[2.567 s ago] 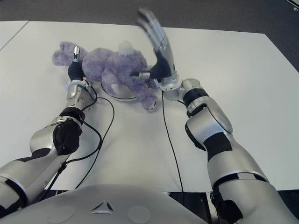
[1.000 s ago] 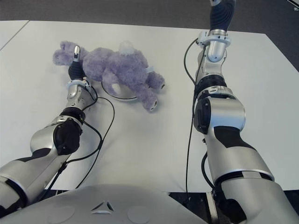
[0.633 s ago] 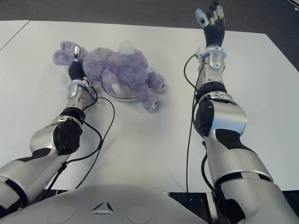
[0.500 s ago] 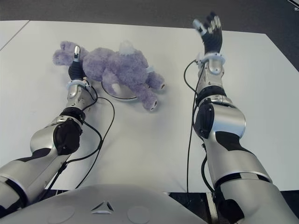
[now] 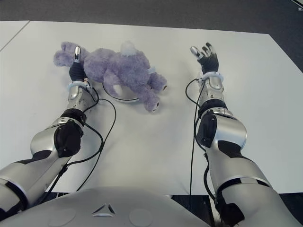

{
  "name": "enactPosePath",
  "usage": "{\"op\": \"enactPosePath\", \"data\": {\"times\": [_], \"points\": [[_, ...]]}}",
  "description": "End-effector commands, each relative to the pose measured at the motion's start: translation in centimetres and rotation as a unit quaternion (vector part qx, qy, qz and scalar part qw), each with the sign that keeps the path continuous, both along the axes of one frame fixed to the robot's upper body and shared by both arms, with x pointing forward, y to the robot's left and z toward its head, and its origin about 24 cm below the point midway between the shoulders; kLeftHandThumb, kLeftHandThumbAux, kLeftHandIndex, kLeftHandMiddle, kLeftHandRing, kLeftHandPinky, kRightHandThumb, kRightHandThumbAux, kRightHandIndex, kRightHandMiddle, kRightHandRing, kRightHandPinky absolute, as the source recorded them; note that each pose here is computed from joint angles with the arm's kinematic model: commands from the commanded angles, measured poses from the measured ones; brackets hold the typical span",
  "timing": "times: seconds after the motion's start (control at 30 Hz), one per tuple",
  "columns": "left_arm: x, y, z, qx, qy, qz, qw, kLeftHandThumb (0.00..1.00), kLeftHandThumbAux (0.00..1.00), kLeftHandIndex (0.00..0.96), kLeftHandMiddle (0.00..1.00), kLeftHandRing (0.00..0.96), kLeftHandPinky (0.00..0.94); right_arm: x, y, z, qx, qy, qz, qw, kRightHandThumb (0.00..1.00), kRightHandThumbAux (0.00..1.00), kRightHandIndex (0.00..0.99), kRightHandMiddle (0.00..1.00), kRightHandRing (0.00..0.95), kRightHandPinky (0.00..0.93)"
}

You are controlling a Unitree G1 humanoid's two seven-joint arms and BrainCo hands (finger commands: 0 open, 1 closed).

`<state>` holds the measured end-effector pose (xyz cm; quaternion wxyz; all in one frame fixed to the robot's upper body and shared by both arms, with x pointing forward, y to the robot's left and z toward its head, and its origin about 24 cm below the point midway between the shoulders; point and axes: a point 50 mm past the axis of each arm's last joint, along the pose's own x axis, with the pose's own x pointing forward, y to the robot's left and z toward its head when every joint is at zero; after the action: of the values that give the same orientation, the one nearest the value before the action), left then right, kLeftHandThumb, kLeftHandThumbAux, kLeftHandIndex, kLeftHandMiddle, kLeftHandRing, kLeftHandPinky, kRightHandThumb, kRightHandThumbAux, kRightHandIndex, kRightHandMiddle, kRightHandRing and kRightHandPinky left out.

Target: Put the doll into the plate.

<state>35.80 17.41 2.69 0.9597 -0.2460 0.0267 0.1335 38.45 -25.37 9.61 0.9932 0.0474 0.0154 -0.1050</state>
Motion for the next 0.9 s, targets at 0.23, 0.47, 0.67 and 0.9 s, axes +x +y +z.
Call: {"op": "enactPosePath", "data": {"times": [0.23,0.47,0.67,0.9], "points": [[-7.9,-1.1,-10.4,-0.072,0.206,-0.008,0.976,0.0,0.454,0.0,0.044,0.048,0.061,-1.6,1.5,-5.0,0.02,0.103,0.009,0.994,0.0,0.78,0.065,0.054,0.041,0.065],[-8.0,-1.1,-10.4,-0.056,0.207,-0.015,0.977,0.0,0.451,0.0,0.042,0.044,0.061,-1.9,2.1,-5.9,0.018,0.115,0.017,0.993,0.0,0.779,0.072,0.063,0.049,0.061],[-8.1,-1.0,-10.4,-0.038,0.209,-0.023,0.977,0.0,0.447,0.0,0.041,0.042,0.063,-2.3,2.9,-6.8,0.017,0.126,0.027,0.991,0.0,0.764,0.07,0.066,0.05,0.048],[-8.1,-1.1,-10.4,0.024,0.21,-0.051,0.976,0.0,0.463,0.0,0.038,0.036,0.057,-3.1,4.7,-8.6,0.013,0.146,0.053,0.988,0.0,0.745,0.061,0.065,0.046,0.054]]}}
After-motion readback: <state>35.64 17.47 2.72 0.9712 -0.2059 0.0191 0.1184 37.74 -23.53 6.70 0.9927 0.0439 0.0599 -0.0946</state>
